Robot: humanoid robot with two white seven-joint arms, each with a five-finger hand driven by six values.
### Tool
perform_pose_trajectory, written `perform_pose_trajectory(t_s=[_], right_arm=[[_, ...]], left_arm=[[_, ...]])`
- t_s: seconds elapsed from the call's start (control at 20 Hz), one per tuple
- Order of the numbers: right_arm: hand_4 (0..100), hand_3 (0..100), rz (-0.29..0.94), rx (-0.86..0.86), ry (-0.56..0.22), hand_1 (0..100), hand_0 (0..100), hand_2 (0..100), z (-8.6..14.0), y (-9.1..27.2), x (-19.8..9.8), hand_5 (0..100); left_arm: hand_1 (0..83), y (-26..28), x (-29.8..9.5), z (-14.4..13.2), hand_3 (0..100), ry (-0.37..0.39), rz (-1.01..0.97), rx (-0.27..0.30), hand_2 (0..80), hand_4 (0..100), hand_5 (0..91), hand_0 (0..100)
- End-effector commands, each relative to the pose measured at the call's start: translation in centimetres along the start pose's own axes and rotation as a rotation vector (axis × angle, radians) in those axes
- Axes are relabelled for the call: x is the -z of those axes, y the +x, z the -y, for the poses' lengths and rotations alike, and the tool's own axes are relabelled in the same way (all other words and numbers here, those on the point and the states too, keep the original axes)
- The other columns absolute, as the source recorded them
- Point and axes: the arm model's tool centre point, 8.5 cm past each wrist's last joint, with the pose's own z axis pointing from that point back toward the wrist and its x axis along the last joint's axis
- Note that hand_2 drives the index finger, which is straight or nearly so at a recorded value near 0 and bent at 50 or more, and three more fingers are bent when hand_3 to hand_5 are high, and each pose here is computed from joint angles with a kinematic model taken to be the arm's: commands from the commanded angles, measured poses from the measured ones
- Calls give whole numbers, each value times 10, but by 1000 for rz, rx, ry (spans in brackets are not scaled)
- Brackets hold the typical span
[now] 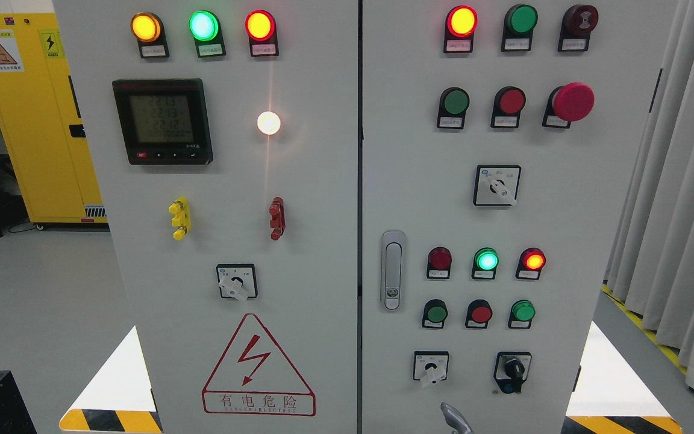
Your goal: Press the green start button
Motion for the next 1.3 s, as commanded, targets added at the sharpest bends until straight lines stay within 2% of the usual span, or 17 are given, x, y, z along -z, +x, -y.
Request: perform_pose_trajectory(t_s=[0.0, 0.05, 0.1, 0.2, 0.25, 0.3, 0.35, 0.4, 0.45, 0.5, 0.75, 0.9, 1.25], right_arm=[[264, 195, -4, -218, 7, 777, 401, 0, 8, -1, 1, 183], [336, 266, 3, -274, -9, 785, 362, 0, 12, -1, 3, 268], [381, 293, 11, -331, -20, 791, 365, 0, 17, 0, 6, 320], [445, 336, 29, -433, -41, 798, 373, 0, 26, 3, 15, 382], [633, 486, 42, -471, -46, 806, 377, 0, 30, 6, 20, 572], [708, 552, 51, -507, -43, 812, 397, 0, 31, 8, 24, 659], [811, 663, 62, -541, -36, 830, 429, 0, 32, 10, 30, 830], [896, 765, 66, -573, -29, 839, 470, 0, 32, 11, 34, 893], [939, 821, 72, -607, -23, 841, 489, 0, 33, 12, 39, 929], [984, 879, 78, -642, -19, 843, 473, 0, 34, 14, 44, 983], [983, 926, 99, -774, -9, 859, 465, 0, 37, 20, 58, 1000], [980, 932, 89, -835, -47, 863, 491, 0, 51, 25, 75, 1000], [972, 943, 89, -843, -45, 867, 515, 0, 54, 21, 97, 1000]], left_arm=[[556, 0, 0, -1, 0, 1, -1, 1, 0, 0, 0, 120], [556, 0, 0, 0, 0, -1, -1, 0, 0, 0, 0, 120], [556, 0, 0, -1, 0, 1, -1, 1, 0, 0, 0, 120], [556, 0, 0, 0, 0, -1, -1, -1, 0, 0, 0, 120], [556, 0, 0, -1, 0, 1, -1, -1, 0, 0, 0, 120], [556, 0, 0, -1, 0, 1, -1, -1, 0, 0, 0, 120], [556, 0, 0, -1, 0, 1, -1, 1, 0, 0, 0, 120], [556, 1, 0, 0, 0, -1, 0, -1, 0, 0, 0, 120], [556, 0, 0, -1, 0, 1, -1, -1, 0, 0, 0, 120], [556, 0, 0, -1, 0, 2, -1, -1, 0, 0, 0, 120], [556, 0, 0, 0, 0, -1, -1, -1, 0, 0, 0, 120], [556, 0, 0, -1, 0, 1, -1, -1, 0, 0, 0, 120], [556, 0, 0, 0, 0, 1, -1, -1, 0, 0, 0, 120]])
